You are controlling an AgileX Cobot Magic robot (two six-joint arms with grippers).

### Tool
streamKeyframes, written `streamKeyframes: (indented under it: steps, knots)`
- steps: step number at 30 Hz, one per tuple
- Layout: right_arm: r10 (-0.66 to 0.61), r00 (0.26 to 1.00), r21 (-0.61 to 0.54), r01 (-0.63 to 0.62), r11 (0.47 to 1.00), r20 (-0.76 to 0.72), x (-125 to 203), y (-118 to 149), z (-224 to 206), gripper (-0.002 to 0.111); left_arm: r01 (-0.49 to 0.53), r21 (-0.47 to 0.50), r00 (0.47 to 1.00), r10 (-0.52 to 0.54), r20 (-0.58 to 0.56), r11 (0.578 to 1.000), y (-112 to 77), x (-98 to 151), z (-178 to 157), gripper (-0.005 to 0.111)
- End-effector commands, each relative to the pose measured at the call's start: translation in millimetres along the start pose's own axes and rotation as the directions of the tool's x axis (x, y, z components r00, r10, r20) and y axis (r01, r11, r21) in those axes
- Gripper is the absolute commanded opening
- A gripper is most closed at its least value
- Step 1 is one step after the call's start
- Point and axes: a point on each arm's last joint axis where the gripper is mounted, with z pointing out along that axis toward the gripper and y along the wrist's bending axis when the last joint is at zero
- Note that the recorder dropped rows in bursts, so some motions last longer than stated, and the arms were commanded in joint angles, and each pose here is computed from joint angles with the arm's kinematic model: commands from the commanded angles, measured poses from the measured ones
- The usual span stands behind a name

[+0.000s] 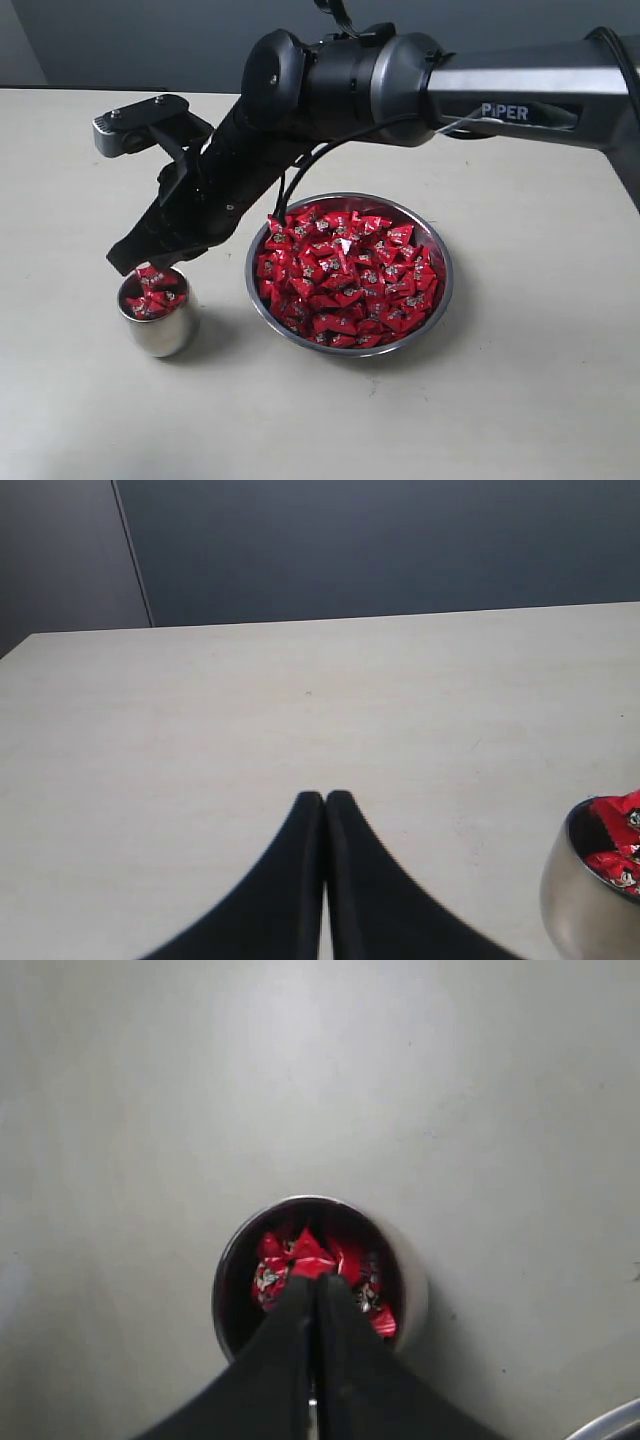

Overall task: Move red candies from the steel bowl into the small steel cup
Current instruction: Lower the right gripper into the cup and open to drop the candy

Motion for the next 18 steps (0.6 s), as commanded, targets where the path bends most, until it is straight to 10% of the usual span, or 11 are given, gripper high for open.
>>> streamKeyframes:
  steps: [1,6,12,18]
  knots:
    - [-0.015,1.0,0.018,0.015,1.0,0.024,-3.7,-0.8,-1.5,-0.001,0.003,0.0,1.0,-0.003,0.002,1.0,-0.1,0.9,0.0,0.0]
    - [-0.031,0.999,0.029,0.03,0.999,0.018,-3.3,-1.8,-1.5,0.005,0.003,0.0,1.0,-0.003,0.002,1.0,-0.1,0.9,0.0,0.0]
    - [-0.034,0.999,0.031,0.033,0.999,0.017,-3.2,-2.0,-1.5,0.04,0.003,0.0,1.0,-0.003,0.002,1.0,-0.1,0.9,0.0,0.0]
    - [-0.032,0.999,0.035,0.031,0.999,0.024,-3.8,-2.4,-1.5,0.032,0.003,0.0,1.0,-0.003,0.002,1.0,-0.1,0.9,0.0,0.0]
